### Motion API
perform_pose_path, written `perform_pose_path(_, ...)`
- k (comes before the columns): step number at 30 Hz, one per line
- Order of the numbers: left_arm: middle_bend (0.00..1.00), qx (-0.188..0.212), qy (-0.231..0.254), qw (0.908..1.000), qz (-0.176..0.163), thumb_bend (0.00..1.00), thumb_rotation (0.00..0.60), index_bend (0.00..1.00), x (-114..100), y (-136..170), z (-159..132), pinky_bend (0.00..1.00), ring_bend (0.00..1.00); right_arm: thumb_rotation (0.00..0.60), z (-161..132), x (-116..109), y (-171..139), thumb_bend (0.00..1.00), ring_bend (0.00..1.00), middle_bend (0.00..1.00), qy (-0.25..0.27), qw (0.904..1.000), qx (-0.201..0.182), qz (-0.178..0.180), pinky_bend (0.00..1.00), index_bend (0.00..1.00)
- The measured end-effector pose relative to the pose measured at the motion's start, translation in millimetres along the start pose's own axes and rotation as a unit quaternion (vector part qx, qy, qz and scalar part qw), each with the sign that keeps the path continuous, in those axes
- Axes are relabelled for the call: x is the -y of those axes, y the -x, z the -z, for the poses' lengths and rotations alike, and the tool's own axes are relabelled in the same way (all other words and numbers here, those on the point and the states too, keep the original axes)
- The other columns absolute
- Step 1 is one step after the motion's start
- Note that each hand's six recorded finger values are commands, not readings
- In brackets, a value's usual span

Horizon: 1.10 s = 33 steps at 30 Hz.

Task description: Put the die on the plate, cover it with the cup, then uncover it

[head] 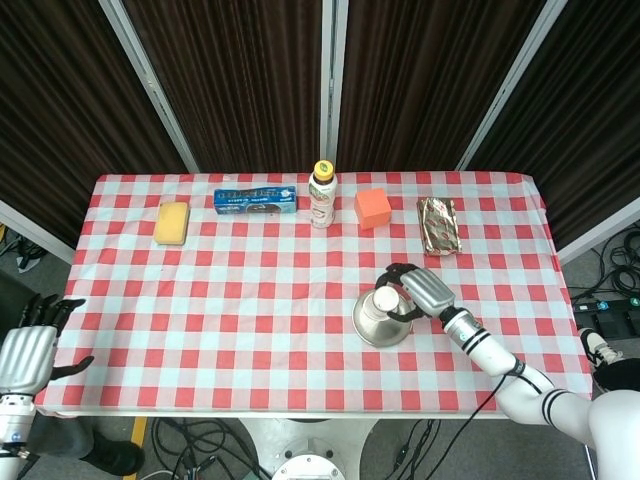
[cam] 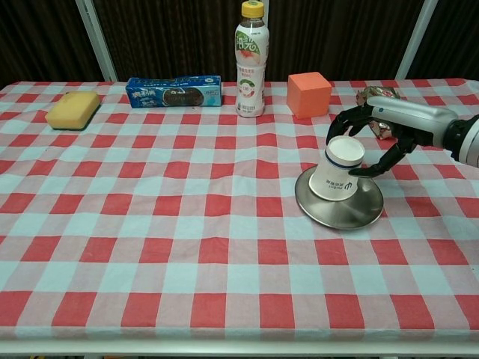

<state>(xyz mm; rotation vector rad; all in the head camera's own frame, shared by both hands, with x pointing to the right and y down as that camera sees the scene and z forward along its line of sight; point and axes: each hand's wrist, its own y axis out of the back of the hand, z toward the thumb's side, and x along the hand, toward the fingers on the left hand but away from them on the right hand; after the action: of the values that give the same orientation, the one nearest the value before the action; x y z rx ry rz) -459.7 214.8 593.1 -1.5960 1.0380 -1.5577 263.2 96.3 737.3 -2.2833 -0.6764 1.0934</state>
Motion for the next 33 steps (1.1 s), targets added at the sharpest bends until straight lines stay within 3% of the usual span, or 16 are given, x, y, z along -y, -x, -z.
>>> perform_pose_path(5,0.2,0.001,-0.001,1.0,0.002,0.0,0.6,0.18,1.5,-0.6,-0.9,0.05,0.1,0.6,-11.7,14.3,-11.6,0.31,0.18,0.38,-0.004,0.999,-0.03,-0.032,0.21,0.52)
perform_pose_path(13,0.2,-0.003,0.001,1.0,0.001,0.0,0.6,0.18,0.6,0.7,1.3,0.05,0.1,0.6,4.4,-1.1,-0.5,0.31,0.18,0.38,0.008,0.9999,0.004,0.006,0.21,0.52)
perform_pose_path(20,0.2,-0.003,0.001,1.0,0.003,0.0,0.6,0.18,2.2,0.4,0.8,0.05,0.1,0.6,-17.5,16.1,-17.1,0.31,0.2,0.39,0.007,0.9985,-0.044,-0.031,0.21,0.52)
perform_pose_path(27,0.2,-0.004,0.002,1.0,0.001,0.0,0.6,0.18,1.3,1.0,1.0,0.05,0.1,0.6,-7.5,1.3,-7.6,0.31,0.2,0.39,-0.01,0.9998,-0.018,0.005,0.21,0.52)
perform_pose_path(33,0.2,-0.002,0.002,1.0,0.0,0.0,0.6,0.18,1.0,1.6,1.0,0.05,0.1,0.6,-19.6,-3.1,-14.6,0.31,0.2,0.39,0.004,0.999,-0.04,0.018,0.21,0.52)
